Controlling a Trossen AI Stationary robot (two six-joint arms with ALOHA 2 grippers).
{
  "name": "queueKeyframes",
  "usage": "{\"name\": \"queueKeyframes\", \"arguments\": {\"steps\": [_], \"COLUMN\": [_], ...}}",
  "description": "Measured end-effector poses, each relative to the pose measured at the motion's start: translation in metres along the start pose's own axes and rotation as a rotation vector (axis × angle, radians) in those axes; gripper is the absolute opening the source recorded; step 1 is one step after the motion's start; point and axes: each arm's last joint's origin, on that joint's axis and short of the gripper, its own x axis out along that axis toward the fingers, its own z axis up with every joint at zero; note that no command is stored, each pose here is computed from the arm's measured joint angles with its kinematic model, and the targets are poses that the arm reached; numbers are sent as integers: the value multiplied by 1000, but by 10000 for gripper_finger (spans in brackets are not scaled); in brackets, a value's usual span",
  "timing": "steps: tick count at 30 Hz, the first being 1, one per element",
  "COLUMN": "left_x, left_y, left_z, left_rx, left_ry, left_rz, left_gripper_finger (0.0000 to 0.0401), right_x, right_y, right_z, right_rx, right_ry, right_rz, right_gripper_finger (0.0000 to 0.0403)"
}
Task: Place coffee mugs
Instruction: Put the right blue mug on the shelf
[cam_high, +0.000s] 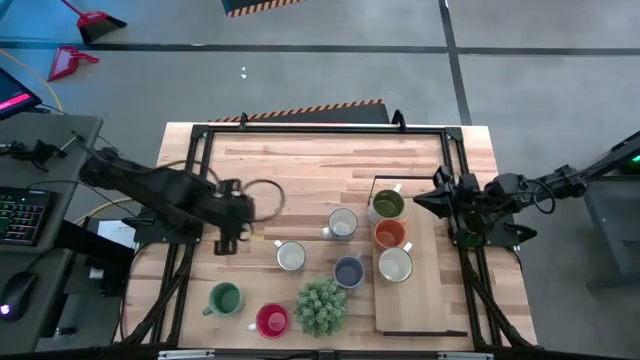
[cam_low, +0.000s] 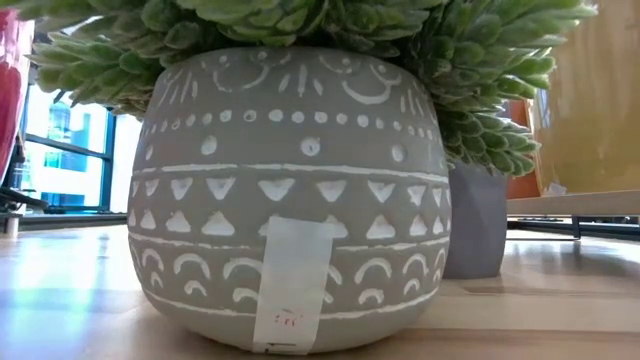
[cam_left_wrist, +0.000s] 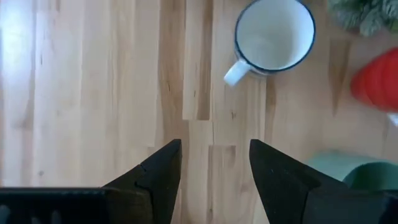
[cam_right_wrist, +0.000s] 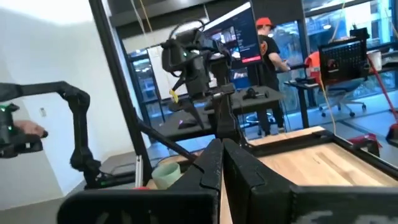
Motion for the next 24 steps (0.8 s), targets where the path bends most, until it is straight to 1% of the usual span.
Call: {"name": "queueKeyframes", "arguments": {"steps": [3,6,8,11,14,17,19,22,24], "left_x": [3,14,23,39,54,65,69,71,73], "left_y": [8,13,14,15,16,15,13,12,12], "left_z": [-25,-44,-52,-68,-82,-88,-86,-84,-84], "left_rx": [-41,-71,-92,-104,-143,-181,-191,-179,-174], "left_ry": [-108,-230,-311,-327,-326,-392,-480,-585,-624], "left_rz": [-22,-43,-66,-86,-109,-141,-172,-191,-194], "left_gripper_finger": [176,176,176,176,176,176,176,176,176], "right_x": [13,31,43,58,71,87,98,115,126], "right_y": [6,16,24,35,44,53,58,65,69], "right_z": [16,43,61,93,123,146,155,164,162], "right_rx": [-11,-78,-137,-184,-189,-188,-204,-189,-181], "right_ry": [14,9,38,110,221,329,408,514,610], "right_rz": [-19,-16,8,25,14,-4,-6,-15,-39], "right_gripper_finger": [0,0,0,0,2,14,28,55,73]}}
